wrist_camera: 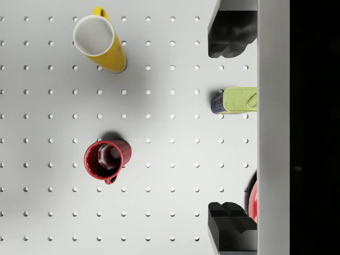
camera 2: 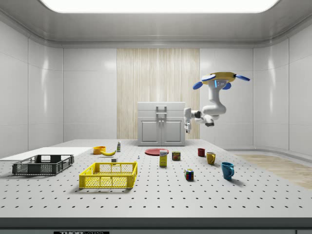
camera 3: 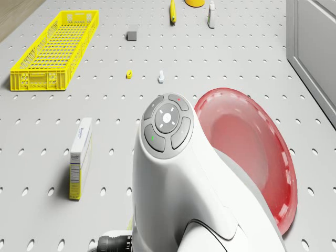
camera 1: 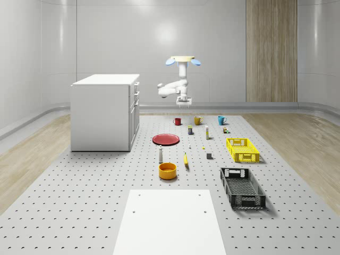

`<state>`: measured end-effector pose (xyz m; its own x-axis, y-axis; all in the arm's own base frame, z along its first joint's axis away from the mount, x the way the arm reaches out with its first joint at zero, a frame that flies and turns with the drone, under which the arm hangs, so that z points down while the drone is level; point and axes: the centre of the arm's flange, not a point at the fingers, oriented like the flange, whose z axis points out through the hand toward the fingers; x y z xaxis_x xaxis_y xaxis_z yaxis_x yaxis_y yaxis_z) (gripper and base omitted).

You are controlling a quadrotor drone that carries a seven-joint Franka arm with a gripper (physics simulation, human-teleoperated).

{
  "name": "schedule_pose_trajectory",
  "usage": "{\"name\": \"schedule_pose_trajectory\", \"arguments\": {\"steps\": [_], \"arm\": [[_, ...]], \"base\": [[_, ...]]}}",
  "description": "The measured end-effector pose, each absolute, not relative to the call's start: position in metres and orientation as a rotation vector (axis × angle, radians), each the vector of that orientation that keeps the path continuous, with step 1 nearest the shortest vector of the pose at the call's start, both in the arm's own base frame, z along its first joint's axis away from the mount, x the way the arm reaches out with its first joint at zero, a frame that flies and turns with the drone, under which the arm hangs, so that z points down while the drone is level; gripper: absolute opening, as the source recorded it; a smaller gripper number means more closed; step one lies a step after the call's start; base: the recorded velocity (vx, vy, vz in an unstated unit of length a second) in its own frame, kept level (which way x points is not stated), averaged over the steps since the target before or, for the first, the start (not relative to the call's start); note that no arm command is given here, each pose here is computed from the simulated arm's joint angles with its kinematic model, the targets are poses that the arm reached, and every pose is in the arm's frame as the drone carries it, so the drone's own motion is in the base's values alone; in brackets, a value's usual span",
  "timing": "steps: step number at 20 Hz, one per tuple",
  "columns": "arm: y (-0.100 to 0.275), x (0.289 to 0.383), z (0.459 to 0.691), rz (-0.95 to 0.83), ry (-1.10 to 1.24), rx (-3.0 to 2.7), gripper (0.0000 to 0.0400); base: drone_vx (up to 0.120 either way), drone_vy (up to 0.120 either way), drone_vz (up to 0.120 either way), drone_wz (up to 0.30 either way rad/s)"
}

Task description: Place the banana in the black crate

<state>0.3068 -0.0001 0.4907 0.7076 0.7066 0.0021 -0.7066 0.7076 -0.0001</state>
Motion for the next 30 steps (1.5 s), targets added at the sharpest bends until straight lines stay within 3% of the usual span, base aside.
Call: {"name": "schedule_pose_trajectory", "arguments": {"steps": [14,24,30], "arm": [[-0.0001,0.3068,0.4907,0.785,-0.002,0.001,0.0400],[-0.0001,0.3068,0.4907,0.785,-0.002,0.001,0.0400],[-0.0001,0.3068,0.4907,0.785,-0.002,0.001,0.0400]], "base": [[0.120,0.000,-0.117,0.000],[0.120,0.000,-0.048,0.000],[0.120,-0.073,-0.020,0.000]]}}
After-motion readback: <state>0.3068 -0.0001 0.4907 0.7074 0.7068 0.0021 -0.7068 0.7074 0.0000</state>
